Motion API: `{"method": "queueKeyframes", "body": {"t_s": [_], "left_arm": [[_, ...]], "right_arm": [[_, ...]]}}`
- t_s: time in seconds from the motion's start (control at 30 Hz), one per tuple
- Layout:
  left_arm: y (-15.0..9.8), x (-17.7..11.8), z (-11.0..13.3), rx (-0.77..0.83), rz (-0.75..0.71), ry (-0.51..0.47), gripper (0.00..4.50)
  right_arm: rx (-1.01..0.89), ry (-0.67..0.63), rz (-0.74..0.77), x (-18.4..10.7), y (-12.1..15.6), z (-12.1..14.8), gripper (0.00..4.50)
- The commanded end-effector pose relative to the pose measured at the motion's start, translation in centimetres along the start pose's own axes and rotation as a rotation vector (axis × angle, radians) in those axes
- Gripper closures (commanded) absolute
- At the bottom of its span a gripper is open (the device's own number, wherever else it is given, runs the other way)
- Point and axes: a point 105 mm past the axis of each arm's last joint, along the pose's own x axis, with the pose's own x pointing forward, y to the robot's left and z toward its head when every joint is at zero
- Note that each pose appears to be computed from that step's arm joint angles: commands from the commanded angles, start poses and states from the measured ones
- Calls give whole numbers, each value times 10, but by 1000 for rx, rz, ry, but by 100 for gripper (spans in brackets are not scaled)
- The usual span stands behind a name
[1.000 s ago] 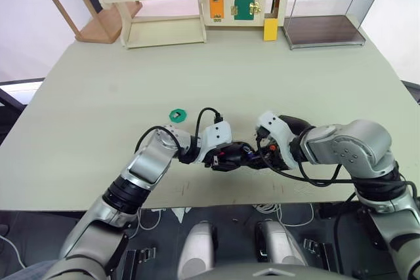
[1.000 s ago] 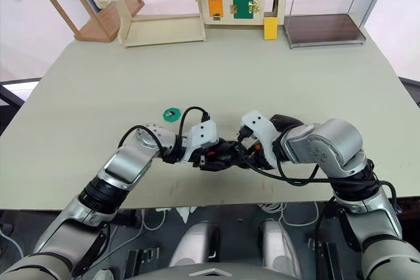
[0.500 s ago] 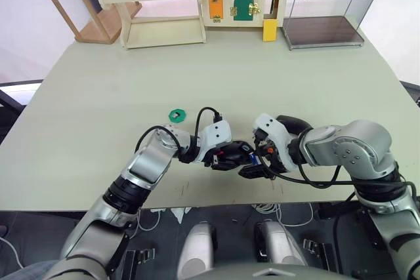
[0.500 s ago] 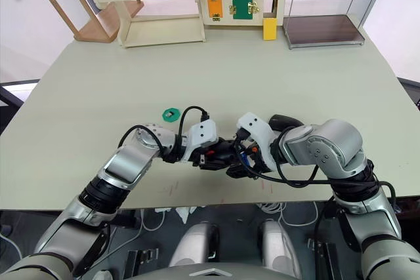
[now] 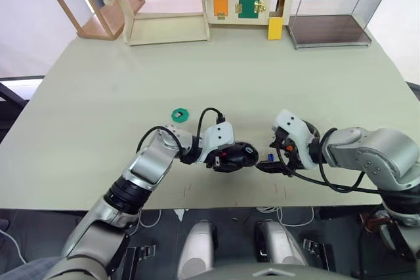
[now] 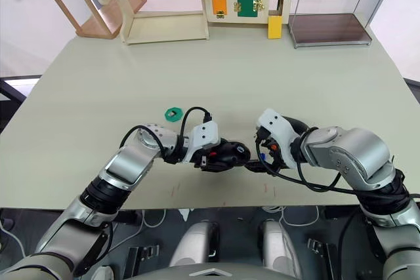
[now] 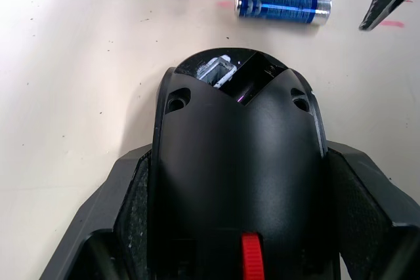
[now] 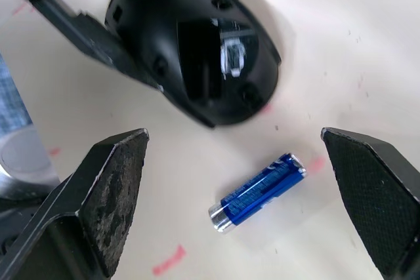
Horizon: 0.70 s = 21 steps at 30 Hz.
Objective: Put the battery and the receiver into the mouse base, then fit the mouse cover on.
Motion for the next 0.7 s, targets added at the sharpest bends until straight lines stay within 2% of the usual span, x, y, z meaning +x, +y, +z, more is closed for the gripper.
{"method": "queueKeyframes", "body": {"t_s": [0.03,0.2,0.33,0.43,0.7], "left_arm": [[-12,11,-21,-56,-60,65,153],[-12,10,-21,-53,-63,67,153],[-11,10,-22,-52,-63,68,153],[-10,11,-21,-49,-61,67,153],[-10,11,-22,-49,-60,67,153]], "right_arm": [[-42,-60,-30,-10,-1,5,4],[-68,-83,-59,-17,-3,-2,4],[-146,-181,-72,-25,-4,5,4],[-178,-228,-78,-30,-3,-1,4],[-113,-357,-188,-33,-3,-22,4]]}}
